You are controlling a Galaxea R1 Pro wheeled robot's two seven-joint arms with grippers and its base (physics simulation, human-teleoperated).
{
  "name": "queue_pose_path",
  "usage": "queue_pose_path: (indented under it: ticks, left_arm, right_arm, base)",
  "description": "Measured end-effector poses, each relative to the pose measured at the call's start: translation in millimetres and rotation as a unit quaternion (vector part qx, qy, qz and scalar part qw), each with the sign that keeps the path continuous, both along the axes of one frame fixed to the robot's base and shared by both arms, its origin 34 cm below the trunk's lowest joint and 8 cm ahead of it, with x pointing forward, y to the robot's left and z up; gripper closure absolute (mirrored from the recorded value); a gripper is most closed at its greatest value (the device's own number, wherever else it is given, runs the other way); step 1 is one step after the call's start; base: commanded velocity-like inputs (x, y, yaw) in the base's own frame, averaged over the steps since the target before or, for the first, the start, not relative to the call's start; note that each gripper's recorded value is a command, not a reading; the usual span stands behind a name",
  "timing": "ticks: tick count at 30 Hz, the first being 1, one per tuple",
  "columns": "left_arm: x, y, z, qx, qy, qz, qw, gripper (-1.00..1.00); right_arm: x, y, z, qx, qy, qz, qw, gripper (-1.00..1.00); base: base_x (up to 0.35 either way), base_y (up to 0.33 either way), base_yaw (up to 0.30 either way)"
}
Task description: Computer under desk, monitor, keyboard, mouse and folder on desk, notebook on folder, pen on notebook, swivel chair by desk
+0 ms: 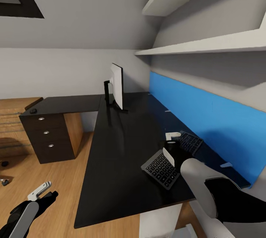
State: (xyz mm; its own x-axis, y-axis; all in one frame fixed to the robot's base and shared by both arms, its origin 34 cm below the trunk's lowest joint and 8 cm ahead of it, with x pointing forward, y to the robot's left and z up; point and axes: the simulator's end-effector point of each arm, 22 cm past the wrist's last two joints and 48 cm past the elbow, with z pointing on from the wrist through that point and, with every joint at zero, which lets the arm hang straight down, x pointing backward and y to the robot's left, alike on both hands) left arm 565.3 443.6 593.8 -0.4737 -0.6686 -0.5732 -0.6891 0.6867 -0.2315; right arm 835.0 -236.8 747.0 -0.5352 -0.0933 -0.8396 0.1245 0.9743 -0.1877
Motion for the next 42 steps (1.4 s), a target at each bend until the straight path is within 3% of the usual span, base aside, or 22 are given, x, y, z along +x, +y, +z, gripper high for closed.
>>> queue_pose_path:
  ticks: [34,42]
  left_arm:
    - [-2.9,-1.0,-18.7,-0.002,0.000,-0.002,1.0000,-1.00]
    - [-3.1,-1.1,-19.4,-0.002,0.001,-0.002,1.0000,-1.00]
  right_arm:
    - [1.7,-1.4,-7.7,-0.006,-0.012,0.002,0.9999,-1.00]
    - [1.9,-0.1,-7.8,-0.007,-0.012,0.003,0.9999,-1.00]
  base:
    - [0.000,0.000,0.000]
    - [-0.143,0.000,0.000]
